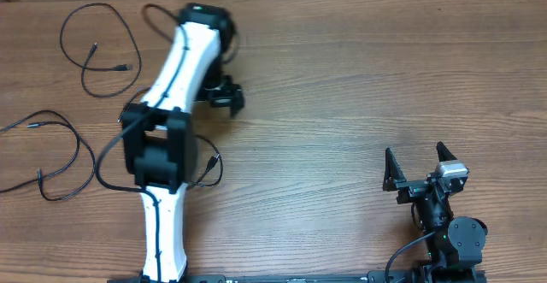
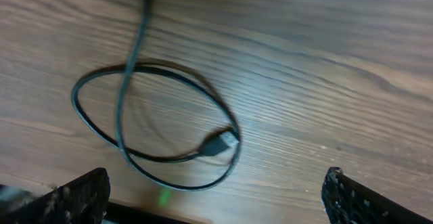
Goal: Untangle cables
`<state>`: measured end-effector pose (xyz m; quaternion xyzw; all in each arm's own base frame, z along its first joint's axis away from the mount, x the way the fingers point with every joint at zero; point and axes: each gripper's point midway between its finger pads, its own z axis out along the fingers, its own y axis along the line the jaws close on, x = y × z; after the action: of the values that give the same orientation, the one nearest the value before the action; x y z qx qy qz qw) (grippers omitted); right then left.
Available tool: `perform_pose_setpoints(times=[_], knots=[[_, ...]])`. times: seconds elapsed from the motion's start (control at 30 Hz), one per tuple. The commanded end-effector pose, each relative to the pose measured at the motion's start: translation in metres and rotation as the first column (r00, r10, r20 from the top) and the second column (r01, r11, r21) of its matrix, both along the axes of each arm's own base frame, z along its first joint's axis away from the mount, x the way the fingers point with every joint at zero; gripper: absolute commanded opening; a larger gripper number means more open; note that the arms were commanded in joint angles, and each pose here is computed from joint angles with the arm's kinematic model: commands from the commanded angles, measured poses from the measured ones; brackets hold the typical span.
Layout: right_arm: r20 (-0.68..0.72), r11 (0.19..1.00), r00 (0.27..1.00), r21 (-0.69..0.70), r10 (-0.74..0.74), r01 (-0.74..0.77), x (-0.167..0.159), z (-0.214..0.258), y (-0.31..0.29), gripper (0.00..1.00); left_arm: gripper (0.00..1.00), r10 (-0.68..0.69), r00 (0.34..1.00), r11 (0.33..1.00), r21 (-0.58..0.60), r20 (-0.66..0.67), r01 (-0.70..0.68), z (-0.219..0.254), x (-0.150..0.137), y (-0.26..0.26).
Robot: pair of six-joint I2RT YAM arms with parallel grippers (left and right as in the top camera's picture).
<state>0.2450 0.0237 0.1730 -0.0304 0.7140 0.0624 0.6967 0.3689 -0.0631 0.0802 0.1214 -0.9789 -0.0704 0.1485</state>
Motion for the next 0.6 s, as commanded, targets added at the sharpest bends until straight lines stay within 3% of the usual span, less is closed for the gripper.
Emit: perform_pose_setpoints(times=[0.0, 0.17, 0.33, 0.57], knots=[[-0.002, 1.000, 1.000, -0.006, -0.005, 0.005, 0.001, -0.003, -0.001, 1.00, 0.99, 0.092, 0.995, 0.994, -0.066, 0.022, -0.091, 0.014, 0.003, 0.018], [-0.002, 1.000, 1.000, -0.006, -0.005, 0.005, 0.001, -0.003, -0.001, 1.00, 1.00, 0.155, 0.977, 0.985, -0.096, 0.146, -0.142, 0.059, 0.004, 0.040], [-0.002, 1.000, 1.000, -0.006, -0.005, 0.005, 0.001, -0.003, -0.001, 1.00, 1.00, 0.143, 0.957, 0.989, -0.067, 0.251, -0.131, 0.102, -0.016, 0.054], [-0.002, 1.000, 1.000, -0.006, -0.005, 0.005, 0.001, -0.003, -0.001, 1.00, 1.00, 0.156, 0.968, 0.987, 0.010, 0.197, -0.161, 0.081, -0.060, 0.068]])
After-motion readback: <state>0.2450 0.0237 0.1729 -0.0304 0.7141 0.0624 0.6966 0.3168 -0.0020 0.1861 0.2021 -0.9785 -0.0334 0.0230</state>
